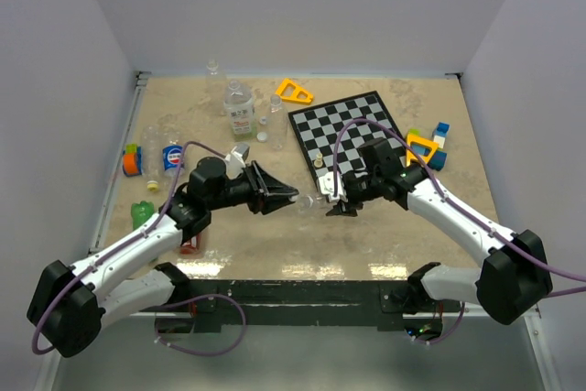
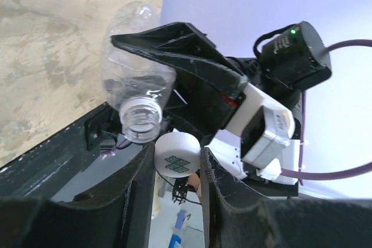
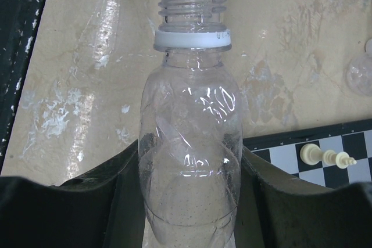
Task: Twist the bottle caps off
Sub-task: Unscrew the bottle cap from the plastic bottle, then place the bottle cap at the center of the board.
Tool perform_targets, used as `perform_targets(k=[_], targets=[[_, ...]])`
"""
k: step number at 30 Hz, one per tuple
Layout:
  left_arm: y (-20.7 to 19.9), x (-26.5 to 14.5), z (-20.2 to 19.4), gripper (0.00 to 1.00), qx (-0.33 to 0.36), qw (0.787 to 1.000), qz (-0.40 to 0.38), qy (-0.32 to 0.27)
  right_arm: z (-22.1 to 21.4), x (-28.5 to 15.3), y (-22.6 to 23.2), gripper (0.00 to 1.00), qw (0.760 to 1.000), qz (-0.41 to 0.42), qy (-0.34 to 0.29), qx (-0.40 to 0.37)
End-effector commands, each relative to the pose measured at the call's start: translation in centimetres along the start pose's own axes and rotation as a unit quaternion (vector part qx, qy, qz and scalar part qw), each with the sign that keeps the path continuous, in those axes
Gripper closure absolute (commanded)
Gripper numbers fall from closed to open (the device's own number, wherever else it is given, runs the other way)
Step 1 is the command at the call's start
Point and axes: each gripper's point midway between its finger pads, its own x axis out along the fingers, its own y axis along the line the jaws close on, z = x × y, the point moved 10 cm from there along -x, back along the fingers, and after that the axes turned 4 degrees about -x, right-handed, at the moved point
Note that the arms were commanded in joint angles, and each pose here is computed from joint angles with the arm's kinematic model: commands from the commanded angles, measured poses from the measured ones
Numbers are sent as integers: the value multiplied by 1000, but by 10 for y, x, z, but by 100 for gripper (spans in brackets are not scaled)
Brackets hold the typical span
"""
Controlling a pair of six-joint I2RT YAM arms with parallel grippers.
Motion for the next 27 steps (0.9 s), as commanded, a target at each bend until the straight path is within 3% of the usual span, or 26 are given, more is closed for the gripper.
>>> perform_targets(k=[1, 6, 9, 13, 16, 19, 23, 26, 27], targets=[[-21, -8, -1, 100, 31, 998, -56, -13, 2, -3, 2, 85, 1000, -1, 1, -4], [-10, -13, 31, 100, 180, 979, -8, -91, 5, -5, 1, 85, 1000, -5, -3, -7], [0, -13, 64, 100, 287, 945, 51, -146, 6, -6, 1, 85, 1000, -6, -5, -8], [11, -4, 105, 100, 396, 880, 170, -198, 7, -7, 1, 85, 1000, -8, -6, -8], [16, 3, 129, 100, 391, 853, 229, -259, 6, -7, 0, 85, 1000, -9, -5, -10], [19, 14, 145, 100, 395, 837, 223, -306, 7, -7, 0, 85, 1000, -9, -5, -10], [37, 22, 163, 100, 401, 811, 281, -322, 9, -10, 1, 85, 1000, -15, -9, -13], [50, 26, 167, 98, 407, 806, 300, -309, 9, -9, 1, 85, 1000, -12, -7, -12], [53, 26, 167, 93, 404, 807, 302, -308, 9, -9, 1, 85, 1000, -12, -7, -14]])
